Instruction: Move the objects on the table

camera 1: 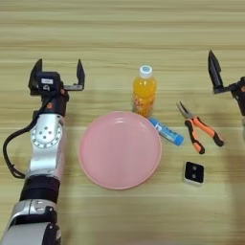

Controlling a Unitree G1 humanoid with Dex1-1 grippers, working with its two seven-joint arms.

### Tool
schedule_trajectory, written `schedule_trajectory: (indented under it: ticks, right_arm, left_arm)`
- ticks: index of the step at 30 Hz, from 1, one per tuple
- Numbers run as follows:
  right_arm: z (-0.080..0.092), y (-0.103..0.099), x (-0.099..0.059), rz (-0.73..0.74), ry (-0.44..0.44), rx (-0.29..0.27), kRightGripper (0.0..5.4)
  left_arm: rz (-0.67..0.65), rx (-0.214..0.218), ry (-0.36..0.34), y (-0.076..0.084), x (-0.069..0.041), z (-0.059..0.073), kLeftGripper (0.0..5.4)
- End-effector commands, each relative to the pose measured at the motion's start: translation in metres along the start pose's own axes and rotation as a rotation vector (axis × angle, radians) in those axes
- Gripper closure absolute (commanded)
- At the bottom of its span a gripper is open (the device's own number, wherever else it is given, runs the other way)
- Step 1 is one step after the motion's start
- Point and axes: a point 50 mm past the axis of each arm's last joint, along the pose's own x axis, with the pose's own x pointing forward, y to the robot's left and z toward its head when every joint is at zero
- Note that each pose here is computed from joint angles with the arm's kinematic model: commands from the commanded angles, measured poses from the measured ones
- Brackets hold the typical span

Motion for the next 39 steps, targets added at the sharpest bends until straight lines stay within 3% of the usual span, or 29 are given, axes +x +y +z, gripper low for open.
schedule_trajectory:
  ticks: [1,13,19,39]
  right_arm:
    - [-0.011,-0.01,-0.009,-0.055,0.023,-0.003,0.03]
    - [-0.038,-0.027,-0.023,-0.148,0.072,0.04,0.03]
    - [-0.045,-0.028,-0.02,-0.153,0.093,0.064,0.03]
    - [-0.052,-0.026,-0.016,-0.114,0.122,0.039,0.03]
  left_arm:
    - [0.007,0.023,-0.024,0.005,0.002,0.003,0.0]
    - [-0.004,0.046,-0.027,0.003,-0.003,-0.002,0.0]
    - [-0.002,0.074,-0.046,0.006,-0.001,-0.003,0.0]
    - [-0.046,0.037,-0.038,-0.001,-0.002,-0.012,0.0]
